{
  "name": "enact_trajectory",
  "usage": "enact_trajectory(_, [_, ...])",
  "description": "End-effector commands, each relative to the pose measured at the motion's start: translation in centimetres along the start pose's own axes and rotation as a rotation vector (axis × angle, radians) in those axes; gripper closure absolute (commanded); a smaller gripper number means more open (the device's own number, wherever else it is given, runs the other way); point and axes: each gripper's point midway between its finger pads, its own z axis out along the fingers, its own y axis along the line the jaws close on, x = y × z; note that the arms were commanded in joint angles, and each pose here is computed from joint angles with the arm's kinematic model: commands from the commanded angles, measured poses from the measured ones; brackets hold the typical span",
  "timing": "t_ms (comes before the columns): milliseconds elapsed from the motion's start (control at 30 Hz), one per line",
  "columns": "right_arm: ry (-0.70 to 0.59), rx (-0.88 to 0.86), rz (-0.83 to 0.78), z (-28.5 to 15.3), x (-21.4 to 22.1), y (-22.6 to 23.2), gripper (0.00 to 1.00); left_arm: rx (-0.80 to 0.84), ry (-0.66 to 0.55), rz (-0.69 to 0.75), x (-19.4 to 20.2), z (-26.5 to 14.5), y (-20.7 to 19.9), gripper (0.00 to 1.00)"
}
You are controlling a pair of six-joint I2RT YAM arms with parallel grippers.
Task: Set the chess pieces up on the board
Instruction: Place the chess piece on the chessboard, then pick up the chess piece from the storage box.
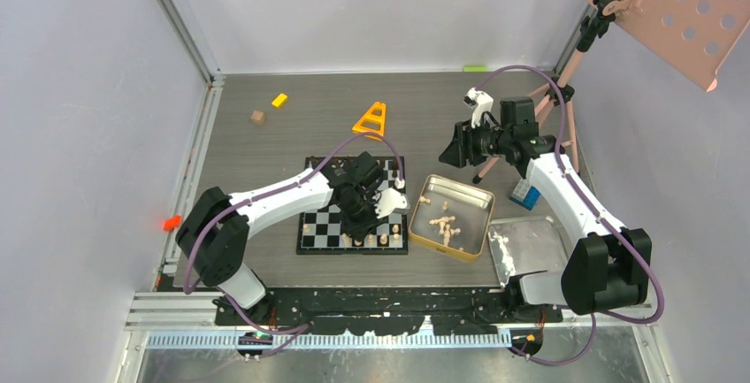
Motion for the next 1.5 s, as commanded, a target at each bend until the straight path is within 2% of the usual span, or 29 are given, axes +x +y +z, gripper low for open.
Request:
enact_trajectory(0, [-0.015,-0.015,-0.013,-0.1,-0.4,0.1,0.51,0.005,-0.023,0.022,-0.6,0.1,-0.2,0.86])
enact_trajectory(367, [-0.003,-0.020,-0.008,0.0,-0.1,0.0,0.50,0.015,-0.001,0.019,0.0,0.8,-0.1,0.81])
enact_trajectory(433, [-0.001,-0.020,-0.008,0.0,-0.1,0.0,0.50,0.011,0.002,0.016,0.1,0.9,-0.1,0.74])
enact_trajectory(600, [0.027,-0.016,-0.034,-0.4,0.2,0.0,0.50,-0.027,-0.025,0.024,-0.4,0.0,0.3,0.48])
enact_trajectory(700, [0.098,-0.026,-0.052,-1.3,1.5,0.5,0.51,-0.052,-0.067,0.039,-1.2,-1.2,0.3,0.35])
enact_trajectory(833, [0.252,-0.015,-0.135,-2.3,5.3,0.7,0.51,-0.088,-0.121,0.071,-2.3,-3.1,0.3,0.26])
enact_trajectory(1067, [0.446,0.071,-0.267,-1.2,10.8,-0.3,0.47,-0.173,-0.210,0.097,-3.9,-6.5,1.1,0.17])
enact_trajectory(1467, [0.592,0.140,-0.325,2.6,13.1,-2.8,0.49,-0.262,-0.292,0.020,-2.7,-10.0,3.1,0.11])
